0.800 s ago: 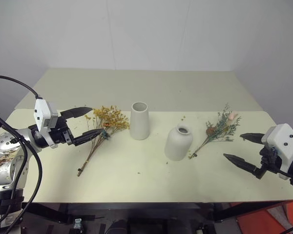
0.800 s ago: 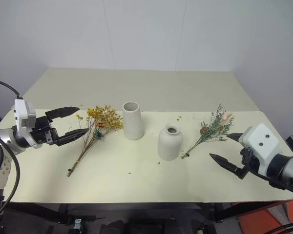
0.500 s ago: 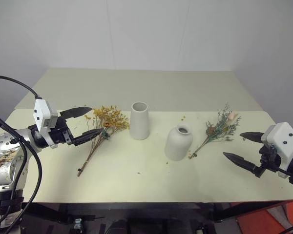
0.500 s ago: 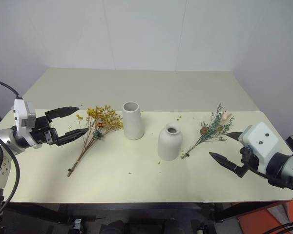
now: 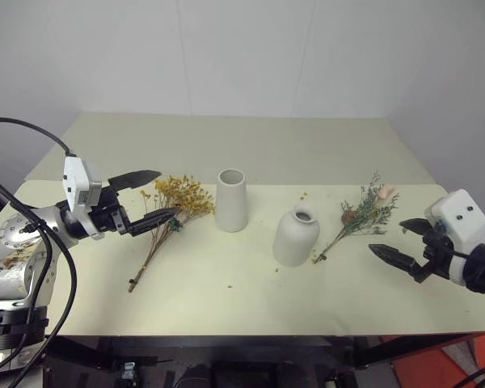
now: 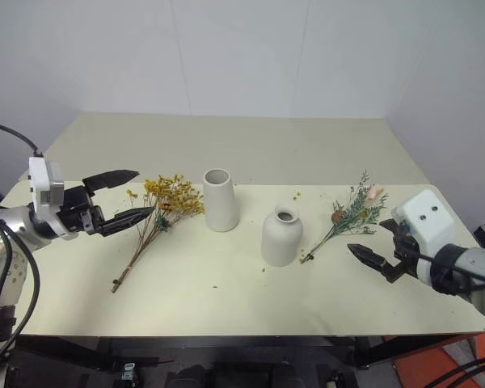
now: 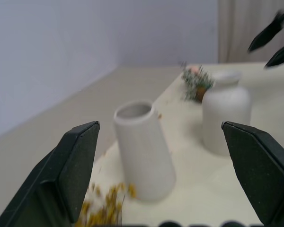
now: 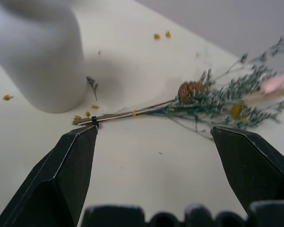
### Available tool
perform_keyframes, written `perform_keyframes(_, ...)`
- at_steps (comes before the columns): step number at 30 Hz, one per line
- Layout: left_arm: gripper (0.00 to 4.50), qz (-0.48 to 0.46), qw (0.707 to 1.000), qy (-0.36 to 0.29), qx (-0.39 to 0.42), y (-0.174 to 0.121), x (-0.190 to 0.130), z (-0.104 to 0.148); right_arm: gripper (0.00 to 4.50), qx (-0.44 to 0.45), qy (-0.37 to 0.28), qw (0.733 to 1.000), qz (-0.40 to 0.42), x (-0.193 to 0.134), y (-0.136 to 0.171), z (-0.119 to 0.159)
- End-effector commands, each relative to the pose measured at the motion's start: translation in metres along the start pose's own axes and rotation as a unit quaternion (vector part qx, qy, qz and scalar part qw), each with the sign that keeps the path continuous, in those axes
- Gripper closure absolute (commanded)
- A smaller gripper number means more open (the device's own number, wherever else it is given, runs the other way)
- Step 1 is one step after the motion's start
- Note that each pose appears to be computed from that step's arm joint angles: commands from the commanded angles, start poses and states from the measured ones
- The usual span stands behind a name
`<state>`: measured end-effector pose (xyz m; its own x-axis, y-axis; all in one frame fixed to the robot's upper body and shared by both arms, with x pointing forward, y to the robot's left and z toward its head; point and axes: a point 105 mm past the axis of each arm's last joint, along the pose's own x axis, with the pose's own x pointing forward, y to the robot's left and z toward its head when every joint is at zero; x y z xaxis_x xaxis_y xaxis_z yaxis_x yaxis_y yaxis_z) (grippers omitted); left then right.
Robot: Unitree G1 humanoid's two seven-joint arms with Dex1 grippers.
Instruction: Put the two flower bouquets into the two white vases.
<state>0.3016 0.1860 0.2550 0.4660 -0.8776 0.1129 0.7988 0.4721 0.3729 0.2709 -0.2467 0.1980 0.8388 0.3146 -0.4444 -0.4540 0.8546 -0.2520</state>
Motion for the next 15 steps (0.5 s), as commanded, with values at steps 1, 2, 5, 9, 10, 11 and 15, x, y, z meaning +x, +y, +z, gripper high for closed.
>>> perform_keyframes(1, 0.01, -0.045, 0.998, -0.027, 0.017, -0.008, 0.021, 0.015, 0.0, 0.055, 0.027, 0.998, -0.019, 0.008, -0.008, 0.001)
perform_keyframes(2, 0.01, -0.057, 0.998, -0.025, 0.019, -0.009, 0.027, 0.013, 0.0, 0.069, 0.036, 0.997, -0.03, 0.013, -0.011, 0.001)
perform_keyframes(5, 0.01, -0.088, 0.995, -0.031, 0.019, -0.008, 0.043, 0.013, 0.0, 0.112, 0.055, 0.99, -0.065, 0.03, -0.021, -0.001)
perform_keyframes(9, 0.01, -0.137, 0.989, -0.047, 0.02, -0.009, 0.065, 0.017, 0.0, 0.191, 0.078, 0.972, -0.11, 0.056, -0.032, -0.006)
perform_keyframes(10, 0.01, -0.15, 0.987, -0.049, 0.021, -0.009, 0.069, 0.017, 0.0, 0.207, 0.079, 0.968, -0.115, 0.061, -0.032, -0.005)
perform_keyframes(11, 0.01, -0.162, 0.985, -0.048, 0.023, -0.01, 0.073, 0.016, 0.0, 0.218, 0.077, 0.966, -0.119, 0.066, -0.031, -0.004)
perform_keyframes(15, 0.01, -0.225, 0.973, -0.041, 0.034, -0.019, 0.089, 0.015, 0.0, 0.243, 0.082, 0.959, -0.122, 0.081, -0.024, 0.0)
